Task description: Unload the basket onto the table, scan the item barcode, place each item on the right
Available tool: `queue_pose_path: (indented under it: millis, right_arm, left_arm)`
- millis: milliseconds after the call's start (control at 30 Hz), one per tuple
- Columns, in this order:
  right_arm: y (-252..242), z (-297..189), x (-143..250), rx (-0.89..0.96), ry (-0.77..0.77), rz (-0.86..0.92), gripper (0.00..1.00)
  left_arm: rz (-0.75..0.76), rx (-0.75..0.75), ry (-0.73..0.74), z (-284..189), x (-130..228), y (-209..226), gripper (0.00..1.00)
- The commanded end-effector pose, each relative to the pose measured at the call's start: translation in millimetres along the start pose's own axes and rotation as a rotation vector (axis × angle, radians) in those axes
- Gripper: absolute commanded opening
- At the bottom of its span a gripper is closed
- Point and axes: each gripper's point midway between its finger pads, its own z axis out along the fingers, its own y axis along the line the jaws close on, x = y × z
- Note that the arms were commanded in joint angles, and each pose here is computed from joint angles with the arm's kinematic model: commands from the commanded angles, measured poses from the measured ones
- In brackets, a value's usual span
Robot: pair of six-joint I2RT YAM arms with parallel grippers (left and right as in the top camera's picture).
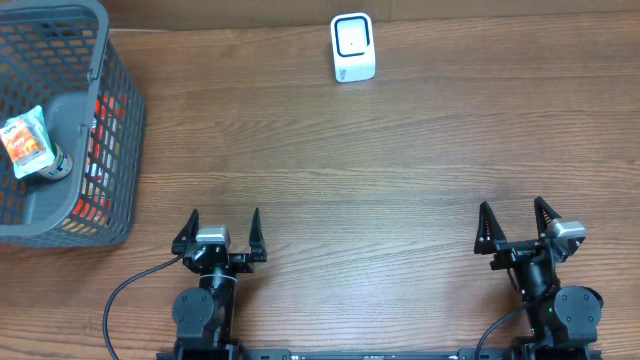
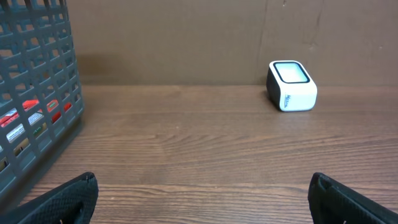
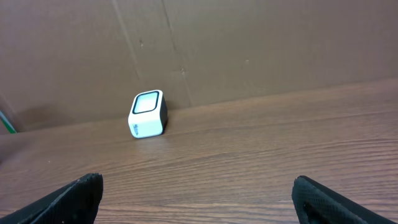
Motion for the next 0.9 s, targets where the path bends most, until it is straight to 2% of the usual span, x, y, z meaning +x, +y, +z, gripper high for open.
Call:
queue_pose_path:
  millis: [0, 733, 867]
  right_arm:
    - [-1.5, 0.1, 1.7, 0.003, -0.004, 0.003, 1.0]
    - [-1.5, 0.1, 1.7, 0.003, -0.004, 0.003, 1.0]
    - [-1.5, 0.1, 1.7, 0.003, -0.004, 0.003, 1.0]
  left_arm:
    - [0.019, 0.015, -0.005, -0.2, -0.3, -3.1, 1.0]
    - [0.019, 0.015, -0.005, -0.2, -0.3, -3.1, 1.0]
    - [0.051, -0.04, -0.015, -0.3, -2.8, 6.3, 0.99]
